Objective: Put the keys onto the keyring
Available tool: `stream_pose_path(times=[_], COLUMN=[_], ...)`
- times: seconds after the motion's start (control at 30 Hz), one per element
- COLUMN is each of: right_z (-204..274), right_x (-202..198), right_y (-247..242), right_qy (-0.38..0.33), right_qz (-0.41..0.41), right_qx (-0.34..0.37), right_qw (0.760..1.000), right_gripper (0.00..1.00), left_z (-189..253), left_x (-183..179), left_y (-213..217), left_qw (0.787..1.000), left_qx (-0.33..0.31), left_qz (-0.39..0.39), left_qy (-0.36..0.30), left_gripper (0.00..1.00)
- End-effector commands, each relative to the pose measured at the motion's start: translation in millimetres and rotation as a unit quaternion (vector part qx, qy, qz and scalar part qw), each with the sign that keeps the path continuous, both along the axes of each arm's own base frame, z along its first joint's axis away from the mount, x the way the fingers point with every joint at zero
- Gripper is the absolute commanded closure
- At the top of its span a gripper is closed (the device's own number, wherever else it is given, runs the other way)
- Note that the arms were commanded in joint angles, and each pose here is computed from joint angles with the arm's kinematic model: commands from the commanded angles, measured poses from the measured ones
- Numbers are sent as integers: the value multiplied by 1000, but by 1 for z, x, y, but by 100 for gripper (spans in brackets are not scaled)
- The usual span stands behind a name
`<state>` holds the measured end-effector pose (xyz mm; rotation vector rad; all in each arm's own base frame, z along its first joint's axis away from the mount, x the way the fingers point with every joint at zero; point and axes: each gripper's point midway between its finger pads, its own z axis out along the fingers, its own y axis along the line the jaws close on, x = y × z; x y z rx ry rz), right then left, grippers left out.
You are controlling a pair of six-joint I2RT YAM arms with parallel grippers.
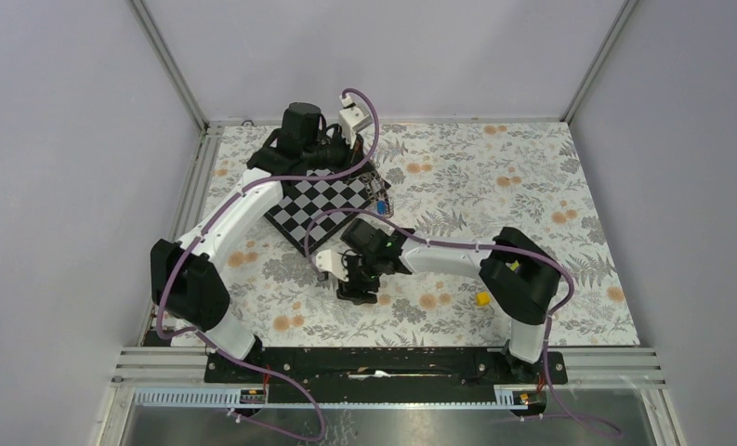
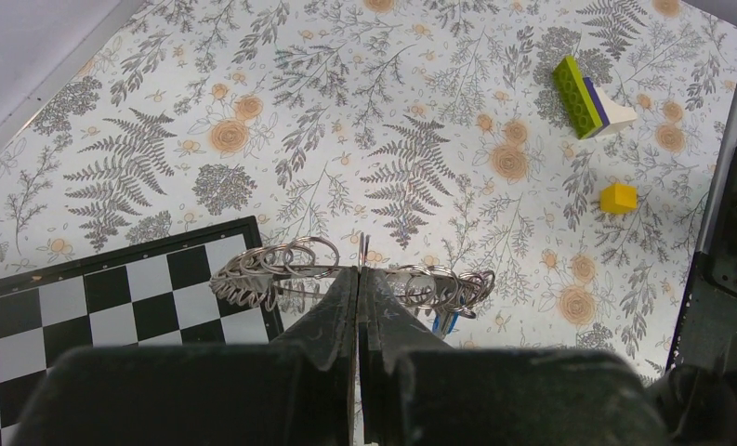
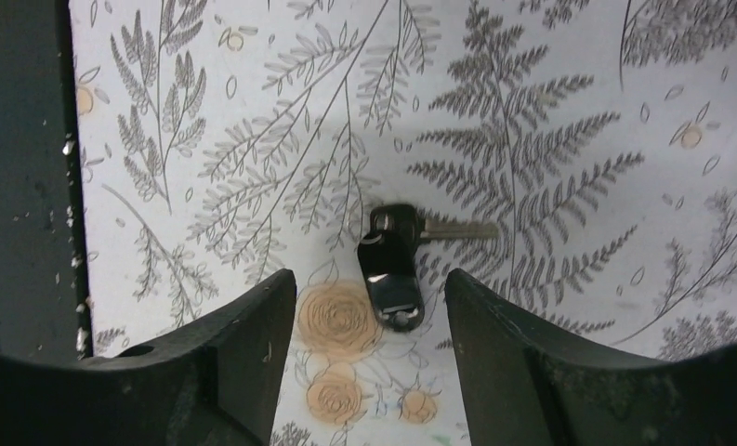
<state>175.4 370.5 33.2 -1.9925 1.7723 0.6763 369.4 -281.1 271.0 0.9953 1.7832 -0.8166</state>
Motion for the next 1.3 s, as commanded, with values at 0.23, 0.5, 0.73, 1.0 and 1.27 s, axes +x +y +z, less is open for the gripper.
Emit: stream_pose_path(times=[0.23,0.5,0.73,1.0,1.27], right_z=[-4,-12,-18,-11,-6], right_x=[-2,4,4,2,0], right_y=[29,27,26,29,33], right_qy=[-56,-73,-73,-68,-61], right_qz=[42,38,40,43,46], right_qx=[-26,-42,-49,-42,-37], right_qw=[997,996,995,996,996], right_gripper=[43,54,62,71,75], left_z=[48,46,43,39,39], left_x=[6,3,2,1,-1], left_y=[-3,-5,-8,-7,-6], left_qw=[998,998,998,998,998], left_qx=[-39,-42,-44,-41,-40], left_qz=[-1,-10,-17,-19,-22], left_qy=[-53,-50,-43,-42,-43], left_gripper=[100,100,100,100,100])
